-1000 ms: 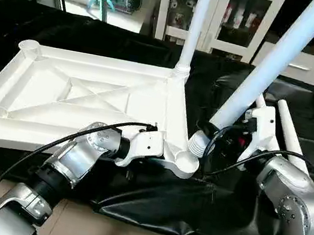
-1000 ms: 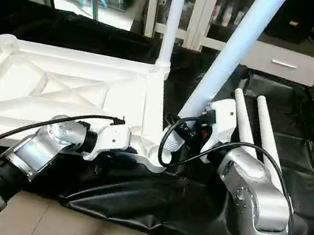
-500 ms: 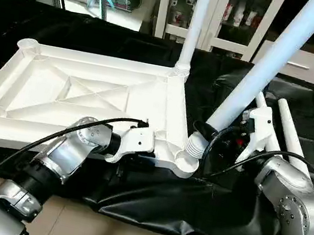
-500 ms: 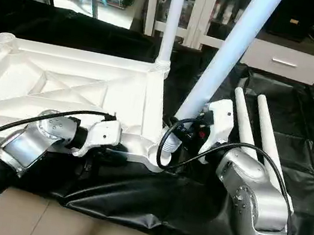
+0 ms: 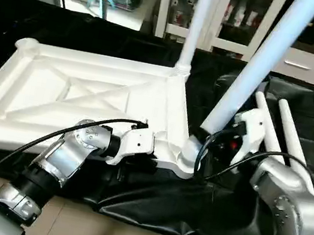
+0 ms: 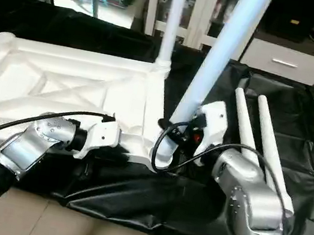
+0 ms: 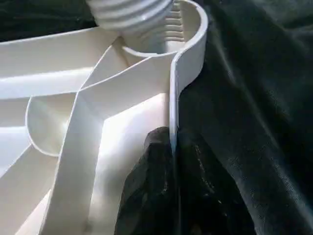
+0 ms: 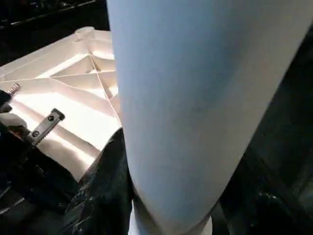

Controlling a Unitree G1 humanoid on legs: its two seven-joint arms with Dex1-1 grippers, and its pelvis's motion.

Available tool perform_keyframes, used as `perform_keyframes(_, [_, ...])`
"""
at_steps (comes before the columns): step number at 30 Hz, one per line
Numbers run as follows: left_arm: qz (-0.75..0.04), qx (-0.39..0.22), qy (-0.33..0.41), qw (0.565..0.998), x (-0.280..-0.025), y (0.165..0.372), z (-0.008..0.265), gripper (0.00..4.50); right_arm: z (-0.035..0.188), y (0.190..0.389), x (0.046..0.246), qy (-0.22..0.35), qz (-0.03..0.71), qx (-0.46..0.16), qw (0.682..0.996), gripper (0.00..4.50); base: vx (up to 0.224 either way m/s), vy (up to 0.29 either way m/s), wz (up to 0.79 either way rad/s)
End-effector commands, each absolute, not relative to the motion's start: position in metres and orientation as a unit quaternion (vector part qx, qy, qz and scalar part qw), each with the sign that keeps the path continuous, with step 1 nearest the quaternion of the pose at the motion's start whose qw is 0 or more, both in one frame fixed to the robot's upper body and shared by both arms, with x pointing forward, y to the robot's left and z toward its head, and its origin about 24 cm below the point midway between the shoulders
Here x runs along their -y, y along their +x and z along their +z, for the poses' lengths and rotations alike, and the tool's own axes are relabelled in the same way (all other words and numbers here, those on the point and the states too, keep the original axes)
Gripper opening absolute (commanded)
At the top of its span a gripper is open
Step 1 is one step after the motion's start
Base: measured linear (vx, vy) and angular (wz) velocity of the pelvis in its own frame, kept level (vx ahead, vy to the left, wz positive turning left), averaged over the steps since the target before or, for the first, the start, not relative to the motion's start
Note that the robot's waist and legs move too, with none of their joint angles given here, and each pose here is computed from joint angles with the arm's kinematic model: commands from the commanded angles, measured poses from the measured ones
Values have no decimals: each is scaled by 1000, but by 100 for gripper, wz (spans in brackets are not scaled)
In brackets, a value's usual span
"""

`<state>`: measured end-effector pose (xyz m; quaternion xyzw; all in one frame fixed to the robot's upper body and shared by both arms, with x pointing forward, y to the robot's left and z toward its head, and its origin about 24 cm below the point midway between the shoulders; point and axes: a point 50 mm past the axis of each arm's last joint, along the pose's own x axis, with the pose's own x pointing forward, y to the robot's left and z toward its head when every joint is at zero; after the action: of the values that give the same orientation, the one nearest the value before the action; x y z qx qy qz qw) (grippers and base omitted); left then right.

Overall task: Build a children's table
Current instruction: Pick table leg

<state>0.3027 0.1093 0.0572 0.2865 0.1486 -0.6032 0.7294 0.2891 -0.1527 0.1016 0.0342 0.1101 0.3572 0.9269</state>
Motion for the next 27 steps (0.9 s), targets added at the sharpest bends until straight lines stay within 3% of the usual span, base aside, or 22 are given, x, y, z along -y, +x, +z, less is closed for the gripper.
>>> perform_keyframes(1, [-607,-162,275,728,-110,297,48,0,103,290,152,24,361,-103,927,186,0,0,0])
perform_keyframes(12, [-619,-176,293,708,-112,290,44,0,99,294,145,17,394,-123,910,186,0,0,0])
perform_keyframes(18, [-619,-181,299,703,-114,289,43,0,96,290,142,-4,436,-159,886,186,0,0,0])
perform_keyframes(27, [-620,-182,302,701,-113,290,43,0,87,295,146,-19,429,-188,883,186,0,0,0])
